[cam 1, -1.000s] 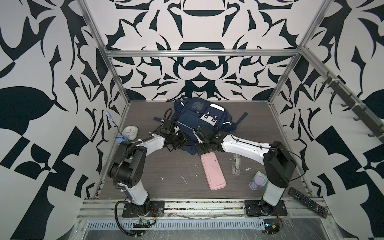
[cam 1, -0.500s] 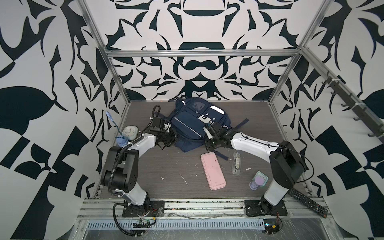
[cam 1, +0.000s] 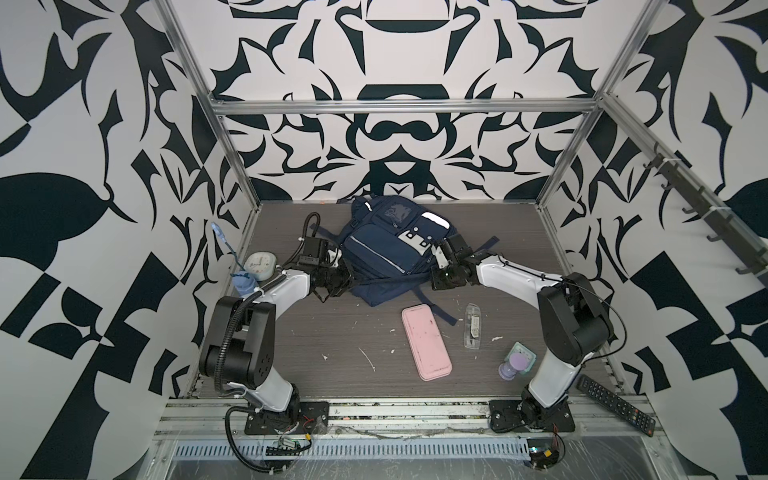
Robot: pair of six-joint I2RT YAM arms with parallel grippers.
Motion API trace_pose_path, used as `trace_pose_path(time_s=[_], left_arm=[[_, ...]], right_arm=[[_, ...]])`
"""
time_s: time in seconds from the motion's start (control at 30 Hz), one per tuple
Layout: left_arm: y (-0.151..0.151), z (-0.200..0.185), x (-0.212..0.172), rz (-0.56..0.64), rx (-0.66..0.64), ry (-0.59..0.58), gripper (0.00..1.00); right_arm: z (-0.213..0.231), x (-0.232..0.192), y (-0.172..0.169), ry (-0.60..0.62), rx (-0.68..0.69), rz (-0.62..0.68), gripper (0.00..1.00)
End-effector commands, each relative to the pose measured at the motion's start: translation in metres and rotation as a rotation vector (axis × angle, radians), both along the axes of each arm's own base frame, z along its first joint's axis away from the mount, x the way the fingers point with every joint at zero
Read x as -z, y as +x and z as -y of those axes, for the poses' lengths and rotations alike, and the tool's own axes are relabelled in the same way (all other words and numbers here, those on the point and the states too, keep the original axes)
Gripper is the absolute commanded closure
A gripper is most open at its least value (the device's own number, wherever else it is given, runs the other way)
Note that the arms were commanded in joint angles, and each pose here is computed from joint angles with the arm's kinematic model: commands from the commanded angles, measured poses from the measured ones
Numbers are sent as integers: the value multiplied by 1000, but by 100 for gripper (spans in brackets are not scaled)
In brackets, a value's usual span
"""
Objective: Pack the student bag
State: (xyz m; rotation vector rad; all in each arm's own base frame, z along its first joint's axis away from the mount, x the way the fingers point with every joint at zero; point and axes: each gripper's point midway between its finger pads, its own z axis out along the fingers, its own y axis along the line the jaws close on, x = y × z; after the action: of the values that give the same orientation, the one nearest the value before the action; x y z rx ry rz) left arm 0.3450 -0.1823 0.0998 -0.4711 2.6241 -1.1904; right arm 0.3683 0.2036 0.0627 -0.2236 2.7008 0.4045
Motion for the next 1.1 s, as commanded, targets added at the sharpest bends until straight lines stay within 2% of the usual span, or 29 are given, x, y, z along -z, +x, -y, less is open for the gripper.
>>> trace_pose_path(time_s=[0.0, 0.2, 0.53, 0.67, 0.83, 1.07], left_arm=[[5, -20, -4, 34, -49, 43, 100], [3, -20, 0, 32, -53, 40, 99], [4, -18, 5, 22, -48, 39, 96], [3, -18, 6, 23, -44, 39, 95], [1, -9, 12, 12, -23, 50, 93], [-4, 2, 19, -2, 4, 56, 91]], right_arm=[[44, 3, 4, -105, 97, -6, 100], [40, 2, 4, -59, 94, -11, 100], [41, 11, -3, -60, 97, -43, 99], [39, 4, -6, -38, 100, -39, 92], [39, -12, -10, -15, 99, -18, 72], [43, -34, -15, -10, 103, 19, 69]])
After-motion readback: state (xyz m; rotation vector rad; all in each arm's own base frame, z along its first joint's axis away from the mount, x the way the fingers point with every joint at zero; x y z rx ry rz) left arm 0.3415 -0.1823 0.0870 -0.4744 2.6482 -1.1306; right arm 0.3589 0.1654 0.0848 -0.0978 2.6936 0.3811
